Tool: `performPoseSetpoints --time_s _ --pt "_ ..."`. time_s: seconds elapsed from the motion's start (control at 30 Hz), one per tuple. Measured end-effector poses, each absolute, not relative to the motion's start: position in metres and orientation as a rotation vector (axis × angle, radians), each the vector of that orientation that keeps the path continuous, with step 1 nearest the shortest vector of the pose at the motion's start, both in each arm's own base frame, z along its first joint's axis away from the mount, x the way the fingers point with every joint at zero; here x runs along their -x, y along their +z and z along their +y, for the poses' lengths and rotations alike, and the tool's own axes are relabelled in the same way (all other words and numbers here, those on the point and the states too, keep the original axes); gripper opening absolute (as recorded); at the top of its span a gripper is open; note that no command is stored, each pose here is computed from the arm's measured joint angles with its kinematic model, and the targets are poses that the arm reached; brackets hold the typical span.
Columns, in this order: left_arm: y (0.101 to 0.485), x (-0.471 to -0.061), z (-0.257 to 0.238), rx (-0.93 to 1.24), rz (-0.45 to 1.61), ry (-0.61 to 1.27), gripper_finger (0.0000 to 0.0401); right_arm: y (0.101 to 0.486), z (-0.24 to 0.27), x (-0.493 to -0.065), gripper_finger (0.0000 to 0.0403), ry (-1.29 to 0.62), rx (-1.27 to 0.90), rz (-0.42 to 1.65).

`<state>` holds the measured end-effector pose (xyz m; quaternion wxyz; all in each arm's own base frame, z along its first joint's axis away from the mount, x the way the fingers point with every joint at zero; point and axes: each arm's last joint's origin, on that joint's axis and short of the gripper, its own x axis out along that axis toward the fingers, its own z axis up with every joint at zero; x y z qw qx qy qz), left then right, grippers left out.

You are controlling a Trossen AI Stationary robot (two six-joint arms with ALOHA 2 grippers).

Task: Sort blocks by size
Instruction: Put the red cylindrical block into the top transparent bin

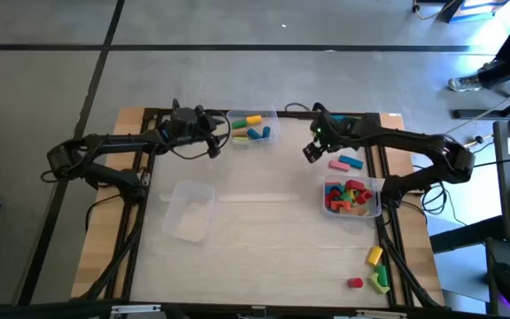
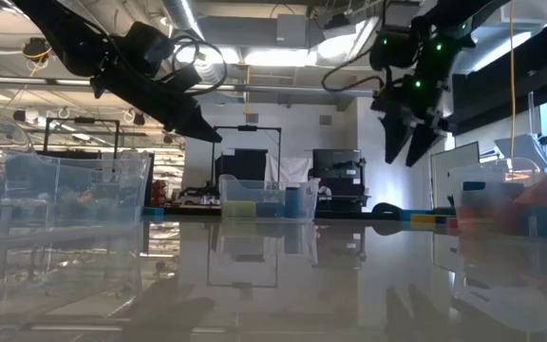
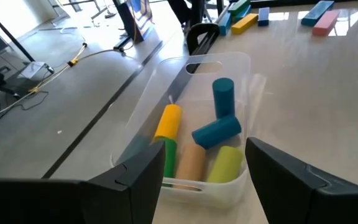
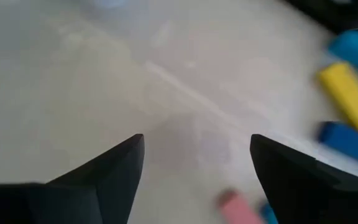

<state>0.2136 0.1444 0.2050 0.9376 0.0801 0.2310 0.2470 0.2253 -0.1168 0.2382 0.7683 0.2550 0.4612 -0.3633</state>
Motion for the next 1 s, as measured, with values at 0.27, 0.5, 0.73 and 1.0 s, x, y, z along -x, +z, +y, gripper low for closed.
performPoseSetpoints --time_s 0.27,0.5,0.73,1.0 --pt "0.204 -0.218 0.136 -0.171 0.477 0.467 0.0218 0.275 -0.036 -0.233 0.0294 -0.587 -0.627 1.061" --pt "0.204 -0.222 0.131 -0.18 0.481 0.44 0.0218 0.297 0.044 -0.232 0.0294 -0.461 -0.775 1.061" --pt "0.204 -0.222 0.131 -0.19 0.483 0.438 0.0218 0.293 0.104 -0.217 0.0294 -0.49 -0.938 1.08" --pt "0.205 -0.222 0.131 -0.198 0.473 0.439 0.0218 0.274 0.151 -0.207 0.0294 -0.619 -1.121 1.181"
